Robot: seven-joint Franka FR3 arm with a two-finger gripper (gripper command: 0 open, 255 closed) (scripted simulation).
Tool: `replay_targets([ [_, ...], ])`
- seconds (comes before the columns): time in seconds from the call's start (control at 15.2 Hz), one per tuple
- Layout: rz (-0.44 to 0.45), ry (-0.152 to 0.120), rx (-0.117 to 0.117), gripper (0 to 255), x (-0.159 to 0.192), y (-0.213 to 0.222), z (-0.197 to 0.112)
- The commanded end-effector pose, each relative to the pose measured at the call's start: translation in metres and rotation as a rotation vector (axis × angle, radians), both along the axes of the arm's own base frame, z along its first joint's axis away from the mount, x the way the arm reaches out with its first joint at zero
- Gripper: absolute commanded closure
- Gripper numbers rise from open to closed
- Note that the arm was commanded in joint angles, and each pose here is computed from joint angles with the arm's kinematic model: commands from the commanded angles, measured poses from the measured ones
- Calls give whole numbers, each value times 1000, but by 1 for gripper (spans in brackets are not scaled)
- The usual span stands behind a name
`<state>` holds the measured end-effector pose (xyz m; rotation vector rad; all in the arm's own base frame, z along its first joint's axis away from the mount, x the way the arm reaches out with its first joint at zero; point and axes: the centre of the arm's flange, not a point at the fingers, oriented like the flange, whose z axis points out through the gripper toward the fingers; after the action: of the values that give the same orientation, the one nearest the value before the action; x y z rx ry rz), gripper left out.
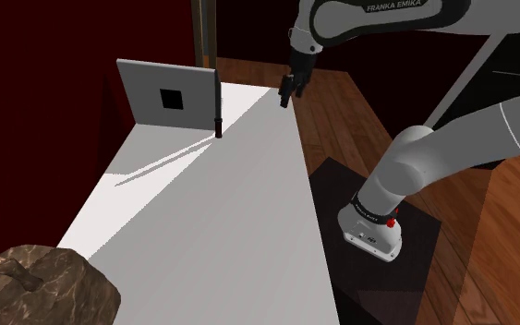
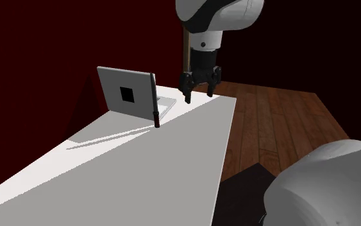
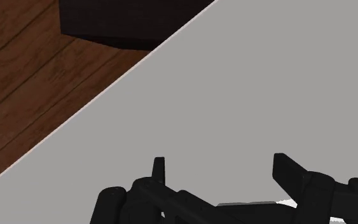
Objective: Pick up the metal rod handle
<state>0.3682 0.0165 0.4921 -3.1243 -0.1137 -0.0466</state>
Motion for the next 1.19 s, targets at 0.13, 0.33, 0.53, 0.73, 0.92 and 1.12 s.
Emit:
replay_targets([
  [0.13, 59, -70, 7, 0, 30, 2, -34],
  [0.33, 103, -119, 12, 0, 53, 6, -60],
  [0.53, 147, -168, 18, 0, 78, 10, -84],
  [0.73, 190, -217, 23, 0, 103, 16, -106],
  [0.92, 234, -266, 29, 0, 130, 23, -128],
  [1.12, 278, -315, 34, 0, 157, 31, -148],
])
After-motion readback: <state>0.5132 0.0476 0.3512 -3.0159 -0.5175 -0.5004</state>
